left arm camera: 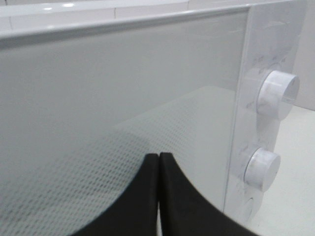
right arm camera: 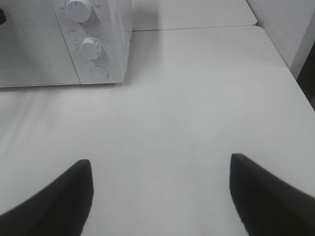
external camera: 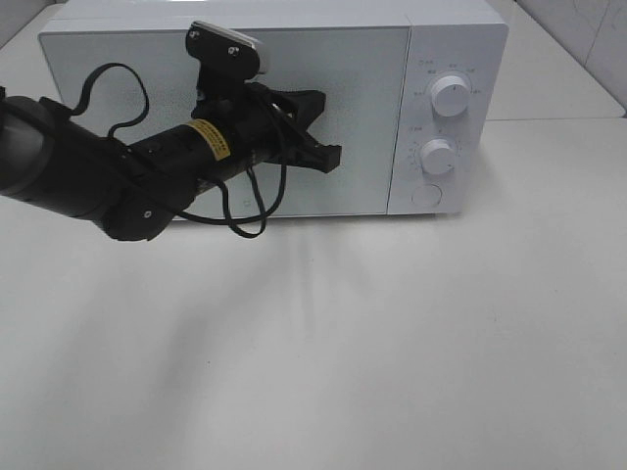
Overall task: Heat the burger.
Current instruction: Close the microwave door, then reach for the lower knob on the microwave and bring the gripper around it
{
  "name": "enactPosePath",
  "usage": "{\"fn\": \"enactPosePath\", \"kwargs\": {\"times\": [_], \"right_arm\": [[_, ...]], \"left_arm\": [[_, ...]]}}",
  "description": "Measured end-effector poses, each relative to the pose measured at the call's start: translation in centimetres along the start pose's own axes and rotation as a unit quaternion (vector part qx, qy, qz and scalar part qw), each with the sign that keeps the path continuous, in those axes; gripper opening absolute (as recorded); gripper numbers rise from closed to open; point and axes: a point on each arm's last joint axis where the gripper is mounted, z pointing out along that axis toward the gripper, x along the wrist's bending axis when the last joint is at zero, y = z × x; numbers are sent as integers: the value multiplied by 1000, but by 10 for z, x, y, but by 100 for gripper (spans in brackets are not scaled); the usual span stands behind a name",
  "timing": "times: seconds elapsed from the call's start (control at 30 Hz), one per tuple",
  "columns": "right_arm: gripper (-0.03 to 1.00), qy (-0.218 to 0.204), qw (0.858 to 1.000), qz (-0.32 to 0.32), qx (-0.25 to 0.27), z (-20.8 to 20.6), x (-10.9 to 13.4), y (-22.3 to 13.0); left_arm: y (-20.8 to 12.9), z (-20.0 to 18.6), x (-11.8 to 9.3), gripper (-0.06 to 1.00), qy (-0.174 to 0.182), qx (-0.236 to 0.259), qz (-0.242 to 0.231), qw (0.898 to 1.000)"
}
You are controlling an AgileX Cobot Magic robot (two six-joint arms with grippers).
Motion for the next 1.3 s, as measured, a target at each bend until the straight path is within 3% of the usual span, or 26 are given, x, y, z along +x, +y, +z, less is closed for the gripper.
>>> {"fn": "enactPosePath", "kwargs": {"times": [0.1,0.47,0.87,0.93,0.97,1.0,1.07,1.1,1.13,1.17,1.2,1.23,1.27,1.3], "right_arm": [[76,0,1000,0,0,0,0,0],[76,0,1000,0,0,0,0,0],[76,0,1000,0,0,0,0,0],[76,0,1000,0,0,0,0,0],[76,0,1000,0,0,0,0,0],[76,0,1000,0,0,0,0,0],[76,0,1000,0,0,0,0,0],[76,0,1000,0,0,0,0,0],[76,0,1000,0,0,0,0,0],[76,0,1000,0,0,0,0,0],[76,0,1000,0,0,0,0,0],[76,0,1000,0,0,0,0,0],[76,0,1000,0,0,0,0,0],[76,0,1000,0,0,0,0,0]], "left_arm": [[6,13,-13,0,-8,-6,-4,1000],[15,20,-25,0,-9,-9,-11,1000],[56,5,-32,0,8,81,9,997],[64,-5,-41,0,-8,134,23,991],[64,-5,-41,0,-8,134,23,991],[71,-13,-50,0,-23,171,32,984],[74,-18,-55,0,-30,187,38,981],[77,-29,-61,0,-42,241,50,968],[77,-29,-61,0,-42,241,50,968],[79,-41,-66,2,-51,293,55,953],[81,-46,-68,4,-54,314,58,946],[81,-46,-68,4,-54,314,58,946],[84,-59,-72,13,-60,362,61,928],[84,-59,-72,13,-60,362,61,928]]}}
